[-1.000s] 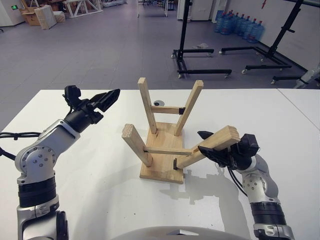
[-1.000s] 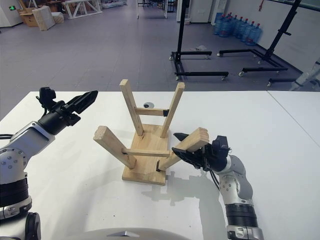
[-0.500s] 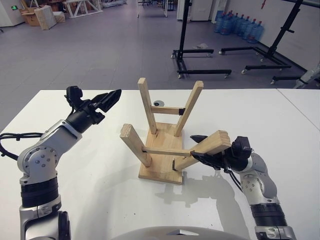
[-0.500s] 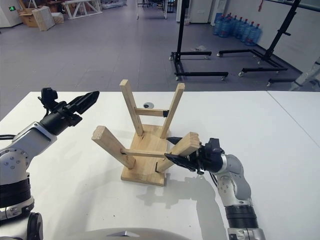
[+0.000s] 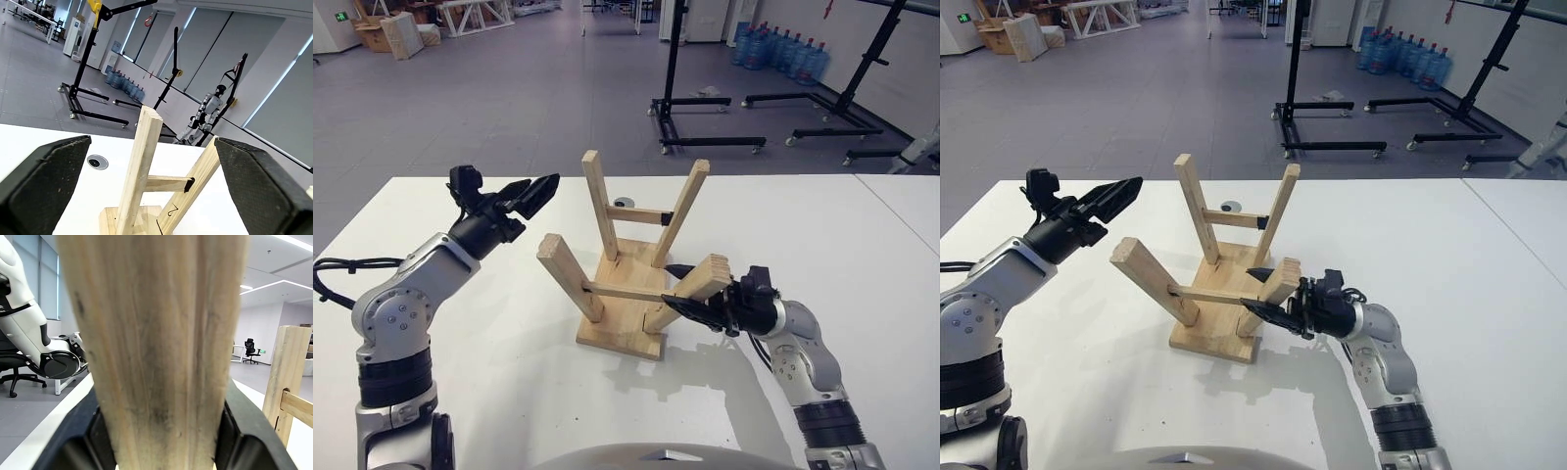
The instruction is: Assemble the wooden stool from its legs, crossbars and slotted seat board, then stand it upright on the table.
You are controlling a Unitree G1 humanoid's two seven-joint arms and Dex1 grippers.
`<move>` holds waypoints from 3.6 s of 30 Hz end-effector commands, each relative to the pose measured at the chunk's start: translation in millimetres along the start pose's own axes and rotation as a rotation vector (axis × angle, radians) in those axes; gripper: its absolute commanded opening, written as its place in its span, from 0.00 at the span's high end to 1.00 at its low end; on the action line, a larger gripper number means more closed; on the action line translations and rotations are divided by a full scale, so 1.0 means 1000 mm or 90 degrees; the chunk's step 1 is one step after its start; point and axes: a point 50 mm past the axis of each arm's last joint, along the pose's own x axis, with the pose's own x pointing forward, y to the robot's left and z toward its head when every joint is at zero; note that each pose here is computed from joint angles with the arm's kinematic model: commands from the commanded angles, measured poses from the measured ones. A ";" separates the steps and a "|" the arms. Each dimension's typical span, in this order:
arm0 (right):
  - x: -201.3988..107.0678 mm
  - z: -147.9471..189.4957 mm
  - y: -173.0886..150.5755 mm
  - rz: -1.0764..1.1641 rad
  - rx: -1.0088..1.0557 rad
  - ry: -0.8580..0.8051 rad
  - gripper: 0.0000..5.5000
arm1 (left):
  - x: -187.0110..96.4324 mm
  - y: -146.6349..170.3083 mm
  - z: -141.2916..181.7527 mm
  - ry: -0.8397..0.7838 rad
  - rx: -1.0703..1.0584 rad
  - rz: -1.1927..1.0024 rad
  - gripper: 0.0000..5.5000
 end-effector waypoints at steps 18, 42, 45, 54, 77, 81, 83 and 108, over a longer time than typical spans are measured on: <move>0.106 -0.029 -0.050 -0.157 -0.107 0.074 0.63 | 0.044 -0.060 0.028 0.143 0.115 0.036 0.16; 0.109 -0.027 -0.048 -0.138 -0.089 0.051 0.63 | 0.036 -0.067 0.021 0.061 0.380 -0.053 0.16; 0.110 -0.026 -0.048 -0.138 -0.088 0.049 0.63 | 0.041 -0.060 0.026 0.028 0.562 -0.030 0.16; 0.113 -0.025 -0.048 -0.134 -0.085 0.043 0.63 | 0.034 -0.031 -0.004 0.053 1.032 -0.050 0.16; 0.121 -0.020 -0.045 -0.115 -0.078 0.059 0.63 | 0.015 0.010 -0.091 0.226 1.051 -0.114 0.16; 0.131 -0.018 -0.044 -0.095 -0.074 0.091 0.63 | 0.011 0.011 -0.103 0.237 1.037 -0.120 0.16; 0.131 -0.019 -0.045 -0.099 -0.070 0.100 0.63 | 0.012 0.010 -0.103 0.235 1.036 -0.120 0.16; 0.107 -0.018 -0.043 -0.122 -0.042 0.101 0.63 | 0.036 -0.065 0.176 -0.312 0.531 0.136 0.16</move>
